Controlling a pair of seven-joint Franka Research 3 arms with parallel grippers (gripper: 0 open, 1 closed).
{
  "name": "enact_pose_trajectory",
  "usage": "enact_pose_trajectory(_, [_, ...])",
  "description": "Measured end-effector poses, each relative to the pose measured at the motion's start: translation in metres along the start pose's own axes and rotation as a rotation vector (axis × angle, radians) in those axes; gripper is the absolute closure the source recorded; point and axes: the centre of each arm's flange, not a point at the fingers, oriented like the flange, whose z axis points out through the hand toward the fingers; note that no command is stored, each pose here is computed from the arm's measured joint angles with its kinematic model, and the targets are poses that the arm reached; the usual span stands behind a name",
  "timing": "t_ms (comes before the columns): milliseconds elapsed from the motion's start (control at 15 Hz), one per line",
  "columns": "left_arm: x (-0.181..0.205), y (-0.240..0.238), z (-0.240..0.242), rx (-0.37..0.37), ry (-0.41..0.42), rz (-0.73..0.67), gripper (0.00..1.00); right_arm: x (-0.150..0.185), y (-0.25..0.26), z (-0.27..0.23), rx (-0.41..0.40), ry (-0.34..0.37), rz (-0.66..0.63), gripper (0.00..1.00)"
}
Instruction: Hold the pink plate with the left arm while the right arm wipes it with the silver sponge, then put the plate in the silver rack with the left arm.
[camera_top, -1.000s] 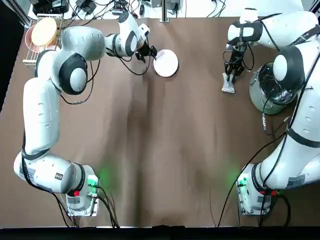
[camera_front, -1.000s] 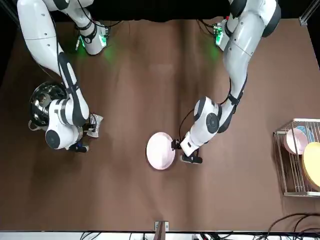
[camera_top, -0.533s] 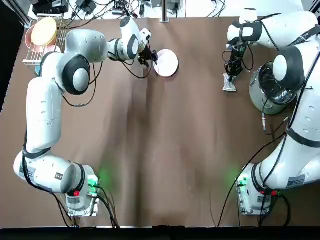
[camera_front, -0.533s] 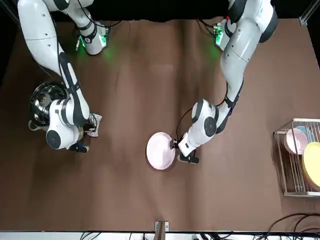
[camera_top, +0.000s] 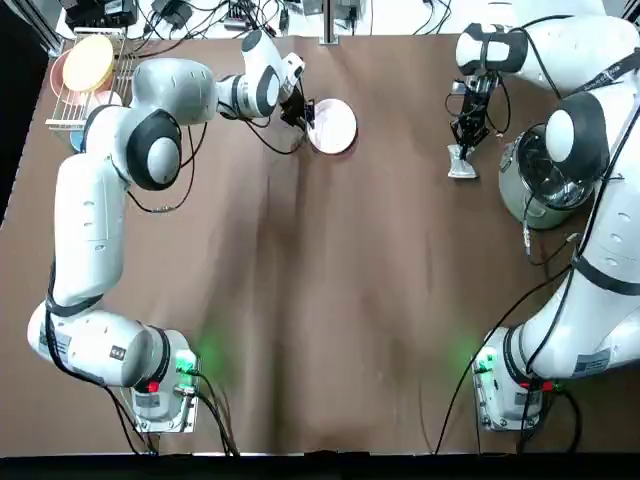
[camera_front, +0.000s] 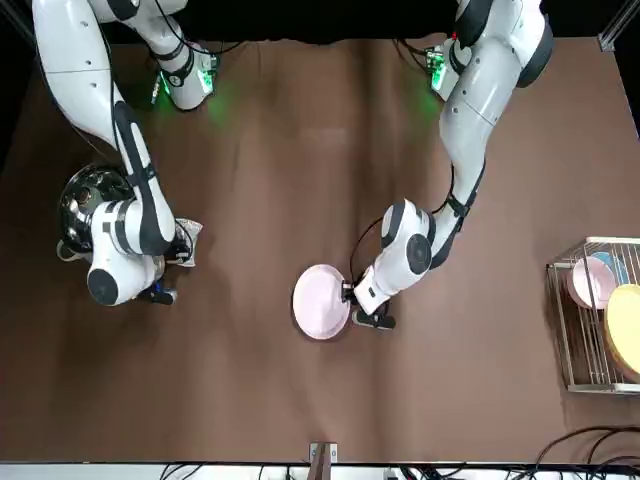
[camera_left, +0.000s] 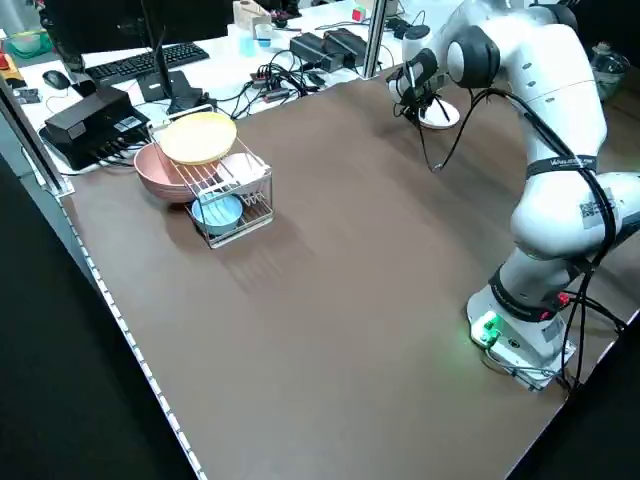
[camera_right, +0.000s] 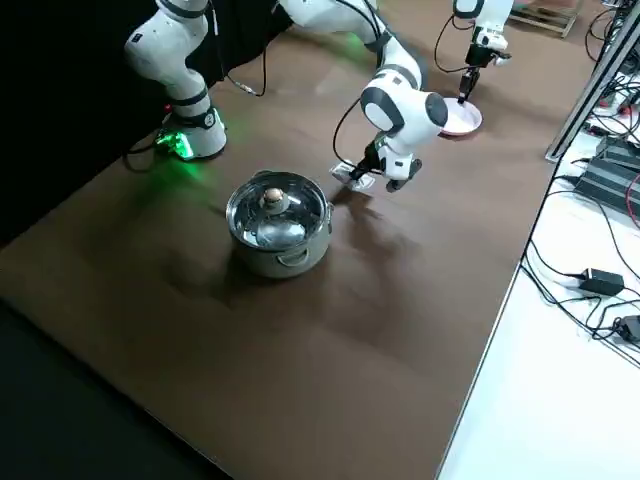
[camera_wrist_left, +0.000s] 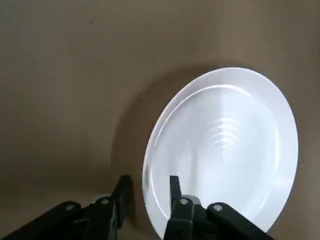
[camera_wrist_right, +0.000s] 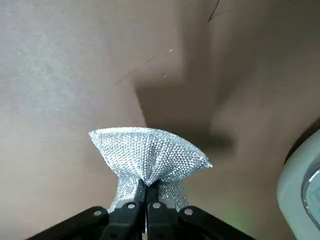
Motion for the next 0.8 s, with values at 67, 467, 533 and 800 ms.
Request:
enact_pose_trajectory(67, [0.001, 0.001, 0.002, -0.002, 0.001, 0.000, 0.64, -0.001, -0.001, -0.003, 0.000, -0.004, -0.002, 0.98])
enact_pose_trajectory(467, [0.002, 0.000, 0.010, -0.005, -0.003, 0.000, 0.81, -0.004, -0.006, -0.019, -0.002, -0.022, -0.010, 0.98])
enact_pose_trajectory(533, [0.002, 0.000, 0.010, -0.006, -0.002, 0.000, 0.83, -0.004, -0.007, -0.022, 0.003, -0.017, -0.011, 0.98])
enact_pose_trajectory(800, [0.002, 0.002, 0.011, -0.007, -0.003, 0.003, 0.97, -0.006, -0.015, -0.041, 0.032, 0.015, -0.019, 0.98])
